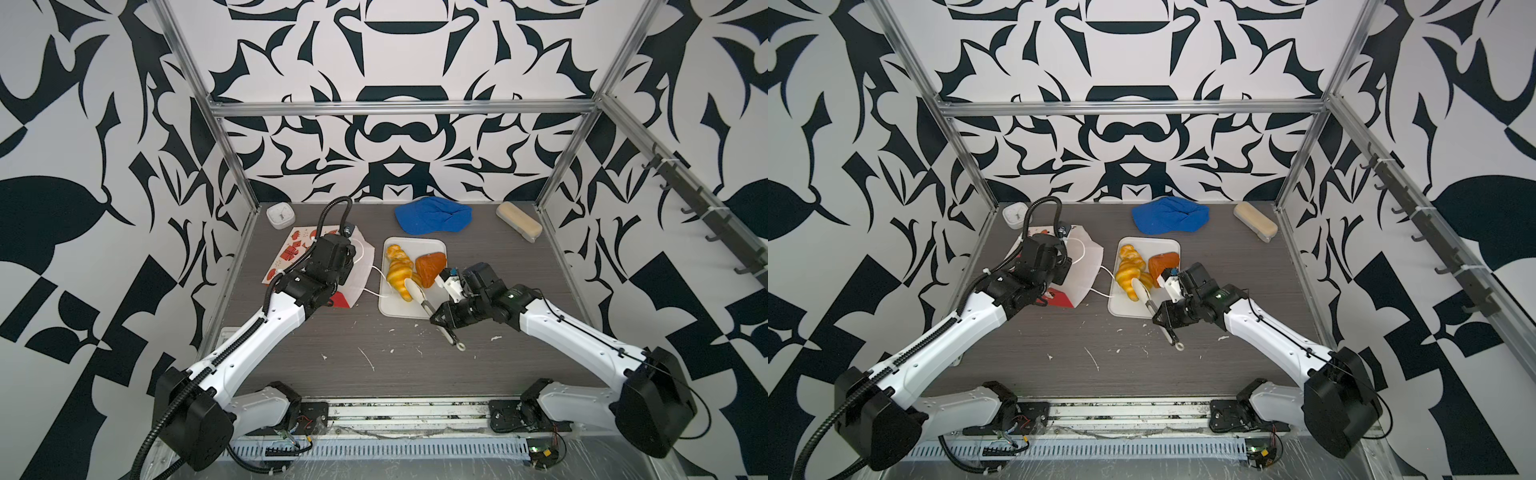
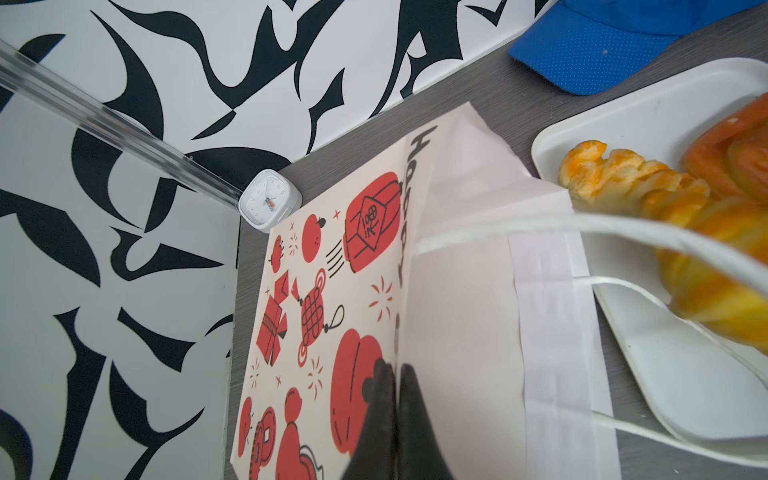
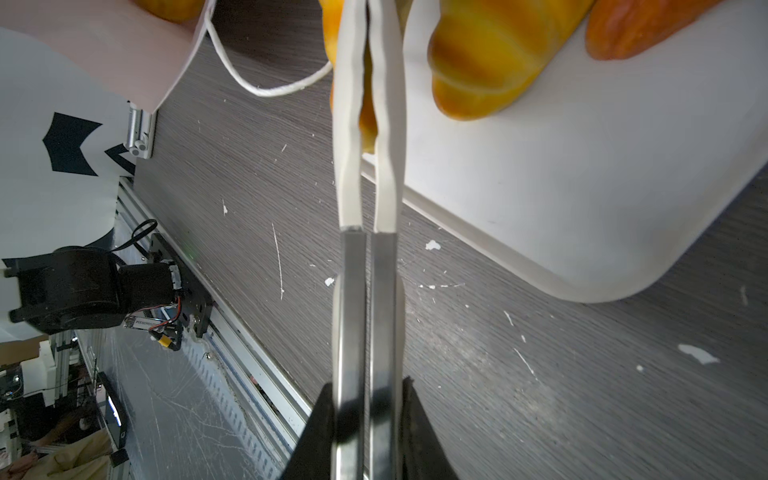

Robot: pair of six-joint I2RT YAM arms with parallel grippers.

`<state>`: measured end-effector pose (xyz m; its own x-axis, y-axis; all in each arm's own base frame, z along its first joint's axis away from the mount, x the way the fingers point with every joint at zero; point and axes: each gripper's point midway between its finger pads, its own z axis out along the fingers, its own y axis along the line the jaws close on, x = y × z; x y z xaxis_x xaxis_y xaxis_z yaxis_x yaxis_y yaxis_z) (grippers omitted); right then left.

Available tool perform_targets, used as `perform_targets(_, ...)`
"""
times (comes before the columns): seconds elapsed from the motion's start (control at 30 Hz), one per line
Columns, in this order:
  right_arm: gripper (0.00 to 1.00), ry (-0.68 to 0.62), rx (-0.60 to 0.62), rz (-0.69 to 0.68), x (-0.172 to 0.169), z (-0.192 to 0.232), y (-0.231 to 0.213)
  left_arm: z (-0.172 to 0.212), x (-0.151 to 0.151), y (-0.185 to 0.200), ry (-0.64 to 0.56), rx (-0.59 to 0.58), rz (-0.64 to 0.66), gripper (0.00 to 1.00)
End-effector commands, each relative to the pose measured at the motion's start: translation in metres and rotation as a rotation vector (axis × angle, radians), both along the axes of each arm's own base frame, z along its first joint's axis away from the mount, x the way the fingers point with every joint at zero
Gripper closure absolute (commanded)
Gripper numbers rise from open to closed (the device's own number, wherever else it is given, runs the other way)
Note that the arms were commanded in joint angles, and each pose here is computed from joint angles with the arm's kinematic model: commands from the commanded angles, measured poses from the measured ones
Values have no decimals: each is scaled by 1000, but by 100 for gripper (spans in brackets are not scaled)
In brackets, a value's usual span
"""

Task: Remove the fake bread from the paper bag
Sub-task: 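Carry the striped bread in the tongs over the white tray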

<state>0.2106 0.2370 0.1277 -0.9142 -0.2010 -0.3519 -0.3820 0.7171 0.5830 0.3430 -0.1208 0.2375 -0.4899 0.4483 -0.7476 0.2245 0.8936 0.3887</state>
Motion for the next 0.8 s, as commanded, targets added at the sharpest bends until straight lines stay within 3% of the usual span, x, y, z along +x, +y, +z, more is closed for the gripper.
perform_targets(0.0, 92, -73, 71, 34, 16, 19, 16, 12, -1, 9, -52, -17, 42, 100)
perform_targets(0.57, 92, -42, 73, 47, 23, 1, 25, 43, -2, 32, -189, -38, 134, 100)
perform_targets(0.77, 92, 4, 66, 45, 22, -14, 27, 42, -3, 33, -186, -30, 133, 100)
